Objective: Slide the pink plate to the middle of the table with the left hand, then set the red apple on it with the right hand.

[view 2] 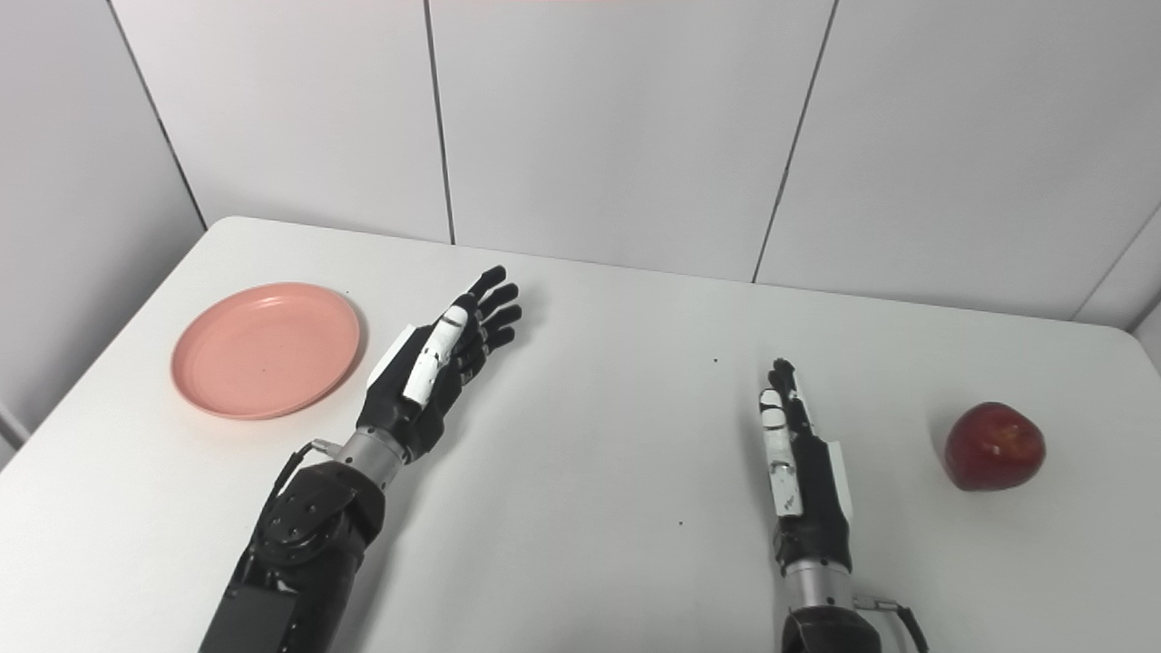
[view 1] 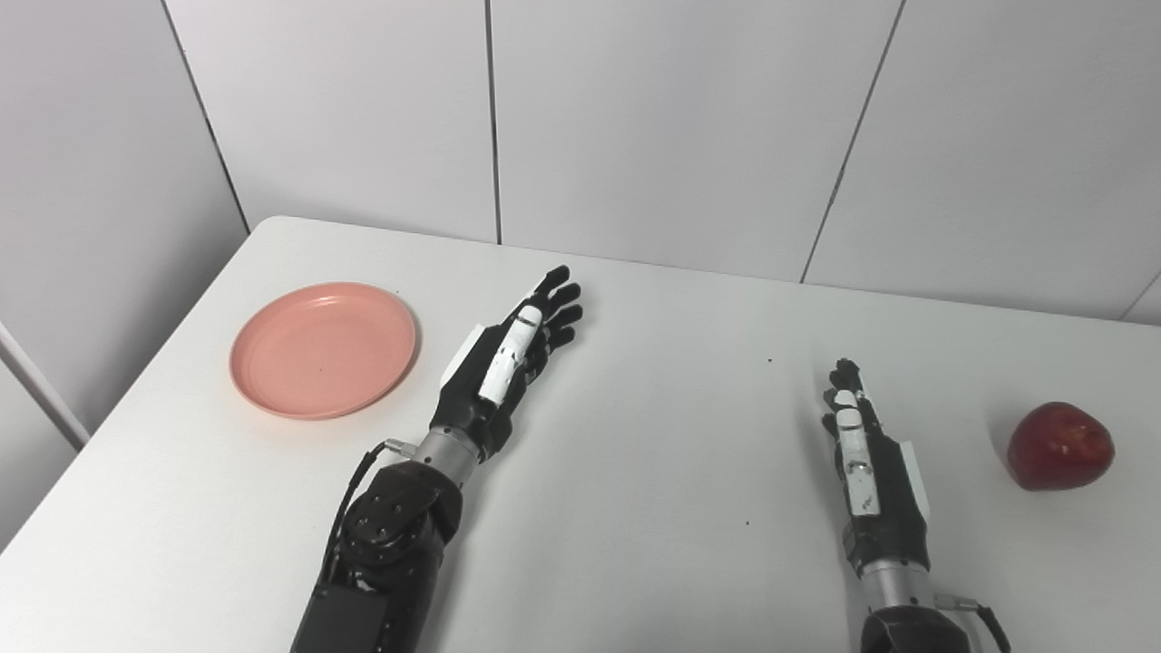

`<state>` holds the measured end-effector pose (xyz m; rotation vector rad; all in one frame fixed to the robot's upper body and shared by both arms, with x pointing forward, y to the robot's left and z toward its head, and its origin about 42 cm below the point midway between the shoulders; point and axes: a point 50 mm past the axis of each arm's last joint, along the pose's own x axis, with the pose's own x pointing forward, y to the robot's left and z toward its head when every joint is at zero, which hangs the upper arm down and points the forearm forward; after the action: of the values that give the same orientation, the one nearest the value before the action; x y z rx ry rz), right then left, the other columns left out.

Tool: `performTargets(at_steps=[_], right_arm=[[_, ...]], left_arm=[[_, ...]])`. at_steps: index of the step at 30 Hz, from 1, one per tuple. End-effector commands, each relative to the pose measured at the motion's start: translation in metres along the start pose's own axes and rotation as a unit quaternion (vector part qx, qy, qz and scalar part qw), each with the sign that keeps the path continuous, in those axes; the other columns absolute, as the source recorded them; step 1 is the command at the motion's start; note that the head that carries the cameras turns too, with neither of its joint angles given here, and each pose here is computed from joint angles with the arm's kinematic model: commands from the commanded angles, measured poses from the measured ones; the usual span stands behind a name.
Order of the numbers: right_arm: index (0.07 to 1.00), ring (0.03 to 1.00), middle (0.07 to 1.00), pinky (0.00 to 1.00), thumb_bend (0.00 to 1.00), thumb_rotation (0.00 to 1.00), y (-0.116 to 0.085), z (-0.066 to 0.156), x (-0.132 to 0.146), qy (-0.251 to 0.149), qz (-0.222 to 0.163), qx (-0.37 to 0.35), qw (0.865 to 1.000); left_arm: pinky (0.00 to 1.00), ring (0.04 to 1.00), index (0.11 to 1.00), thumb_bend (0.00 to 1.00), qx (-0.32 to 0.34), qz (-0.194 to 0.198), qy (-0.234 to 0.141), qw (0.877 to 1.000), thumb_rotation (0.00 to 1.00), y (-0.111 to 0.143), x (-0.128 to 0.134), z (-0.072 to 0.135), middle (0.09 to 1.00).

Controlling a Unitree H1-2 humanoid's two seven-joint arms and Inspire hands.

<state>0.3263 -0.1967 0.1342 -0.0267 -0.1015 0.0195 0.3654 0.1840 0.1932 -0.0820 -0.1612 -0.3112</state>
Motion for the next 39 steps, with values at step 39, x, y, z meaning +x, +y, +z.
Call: performTargets(at_steps=[39], right_arm=[[0.976, 0.981, 0.980, 0.99, 0.21, 1.00, -0.017, 0.007, 0.006, -0.056, 0.011, 0.004, 0.998]], left_arm=[[0.95, 0.958, 0.933, 0.41, 0.052, 0.164, -0.152, 0.973, 1.00, 0.133, 0.033, 0.101, 0.960]])
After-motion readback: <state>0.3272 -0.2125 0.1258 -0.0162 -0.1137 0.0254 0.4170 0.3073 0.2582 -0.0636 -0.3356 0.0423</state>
